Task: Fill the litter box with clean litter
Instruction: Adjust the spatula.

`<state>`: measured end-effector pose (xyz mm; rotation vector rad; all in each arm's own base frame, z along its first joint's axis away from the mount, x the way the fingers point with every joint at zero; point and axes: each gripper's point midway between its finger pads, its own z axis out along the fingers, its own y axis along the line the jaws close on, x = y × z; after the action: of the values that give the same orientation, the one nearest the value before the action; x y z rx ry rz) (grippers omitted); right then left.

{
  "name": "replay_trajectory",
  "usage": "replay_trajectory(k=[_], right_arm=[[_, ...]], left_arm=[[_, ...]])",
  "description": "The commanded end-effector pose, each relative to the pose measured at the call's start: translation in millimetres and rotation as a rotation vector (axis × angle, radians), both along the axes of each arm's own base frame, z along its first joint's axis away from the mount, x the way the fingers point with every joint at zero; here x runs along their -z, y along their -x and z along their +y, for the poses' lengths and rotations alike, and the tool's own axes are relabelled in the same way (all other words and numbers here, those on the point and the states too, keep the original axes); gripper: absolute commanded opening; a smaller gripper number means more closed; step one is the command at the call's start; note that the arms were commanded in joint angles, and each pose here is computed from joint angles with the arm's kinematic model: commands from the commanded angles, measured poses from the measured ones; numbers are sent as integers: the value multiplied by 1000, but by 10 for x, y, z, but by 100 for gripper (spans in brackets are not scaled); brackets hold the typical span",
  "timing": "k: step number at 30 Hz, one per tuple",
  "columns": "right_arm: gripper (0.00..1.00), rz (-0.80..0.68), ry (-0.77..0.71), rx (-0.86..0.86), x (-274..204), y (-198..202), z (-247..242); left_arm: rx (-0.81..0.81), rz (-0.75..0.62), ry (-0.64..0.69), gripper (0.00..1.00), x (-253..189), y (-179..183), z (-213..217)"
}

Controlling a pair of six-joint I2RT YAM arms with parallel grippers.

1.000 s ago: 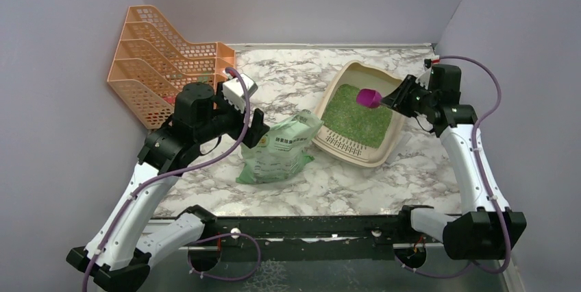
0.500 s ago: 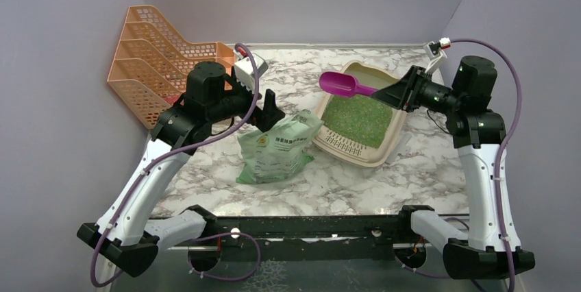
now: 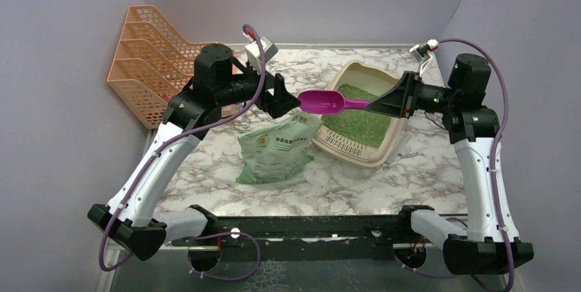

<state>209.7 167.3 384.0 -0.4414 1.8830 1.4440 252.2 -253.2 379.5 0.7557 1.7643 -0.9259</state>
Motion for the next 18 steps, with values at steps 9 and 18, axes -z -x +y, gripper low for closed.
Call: replay_trajectory(k=[9,18], right_arm=[[1,-33,-67,-165,-56,166,59],[1,-13,-78,-163,-21,125,62]], left_arm=[[207,23,73,68,-56,80,-325],[310,60,98,26,29,251,-503]])
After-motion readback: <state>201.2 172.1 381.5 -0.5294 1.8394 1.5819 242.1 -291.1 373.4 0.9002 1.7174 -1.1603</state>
